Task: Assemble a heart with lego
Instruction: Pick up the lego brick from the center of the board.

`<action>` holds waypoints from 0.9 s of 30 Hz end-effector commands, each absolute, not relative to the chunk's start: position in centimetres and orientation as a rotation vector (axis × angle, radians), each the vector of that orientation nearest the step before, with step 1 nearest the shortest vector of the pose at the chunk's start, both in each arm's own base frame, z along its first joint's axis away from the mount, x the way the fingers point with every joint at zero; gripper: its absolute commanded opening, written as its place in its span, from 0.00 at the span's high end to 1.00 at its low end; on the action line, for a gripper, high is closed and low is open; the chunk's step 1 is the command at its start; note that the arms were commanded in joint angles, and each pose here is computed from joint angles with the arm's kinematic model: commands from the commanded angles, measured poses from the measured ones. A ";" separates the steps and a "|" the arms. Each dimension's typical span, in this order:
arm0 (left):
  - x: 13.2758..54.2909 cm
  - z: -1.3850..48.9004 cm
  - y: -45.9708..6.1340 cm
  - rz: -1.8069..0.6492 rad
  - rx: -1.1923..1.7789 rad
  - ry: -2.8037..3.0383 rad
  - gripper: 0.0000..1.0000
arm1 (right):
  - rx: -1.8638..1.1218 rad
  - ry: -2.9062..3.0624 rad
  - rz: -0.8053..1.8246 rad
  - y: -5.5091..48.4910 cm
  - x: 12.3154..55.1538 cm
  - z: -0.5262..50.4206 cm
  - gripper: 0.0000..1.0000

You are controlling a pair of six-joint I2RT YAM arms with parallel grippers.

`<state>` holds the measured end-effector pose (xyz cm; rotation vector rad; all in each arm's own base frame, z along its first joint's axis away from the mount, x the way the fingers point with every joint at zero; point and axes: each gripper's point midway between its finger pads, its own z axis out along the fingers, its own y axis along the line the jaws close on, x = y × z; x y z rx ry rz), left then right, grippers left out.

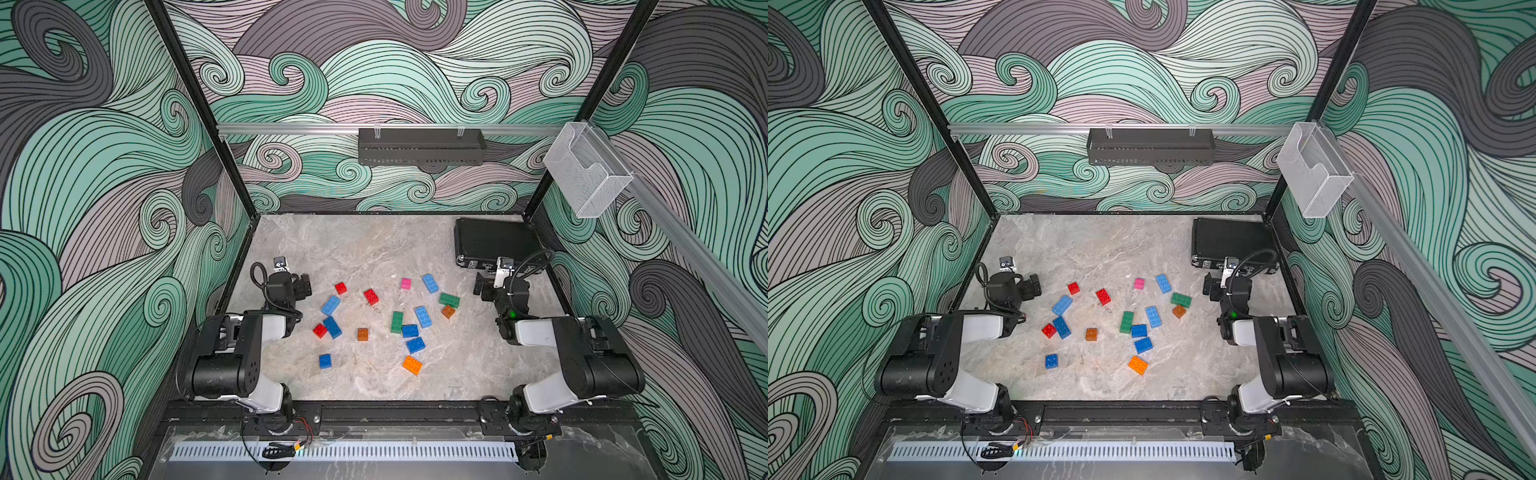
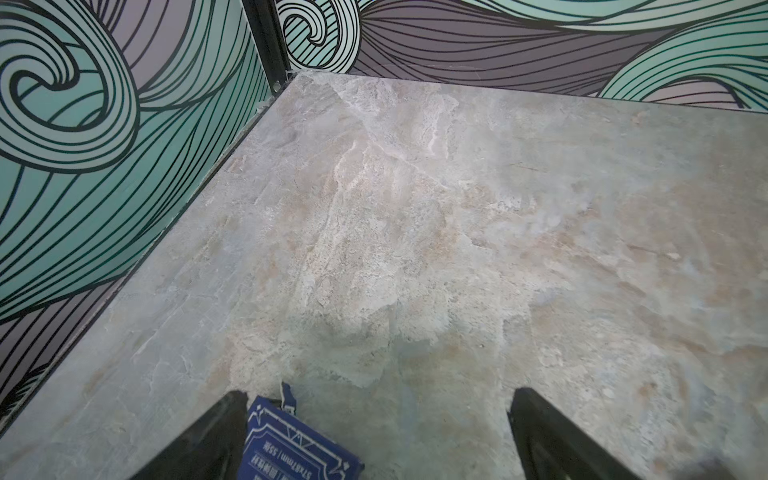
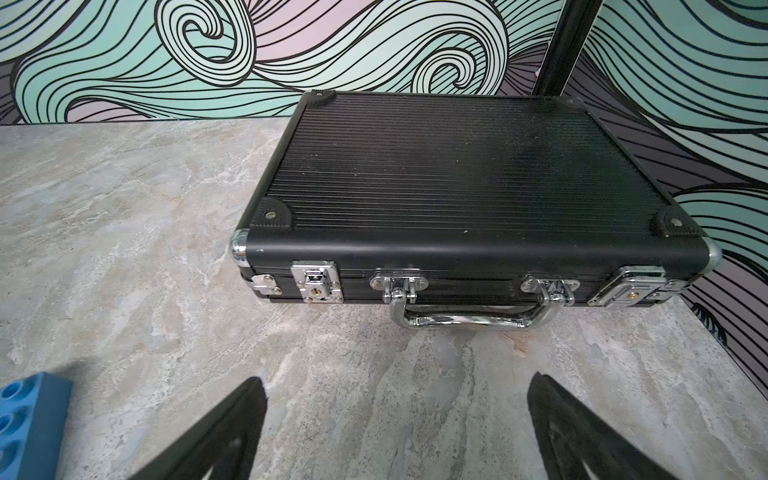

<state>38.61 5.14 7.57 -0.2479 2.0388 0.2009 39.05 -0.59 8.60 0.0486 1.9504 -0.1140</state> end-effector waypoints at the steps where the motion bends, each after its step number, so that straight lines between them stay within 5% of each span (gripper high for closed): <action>1: 39.5 8.6 5.0 0.198 -0.249 2.005 0.01 | 0.052 1.922 -0.127 -0.9 39.7 9.4 0.01; 27: 40.2 9.7 5.2 0.213 -0.243 2.012 0.01 | 0.059 1.917 -0.132 -0.9 39.7 10.4 0.01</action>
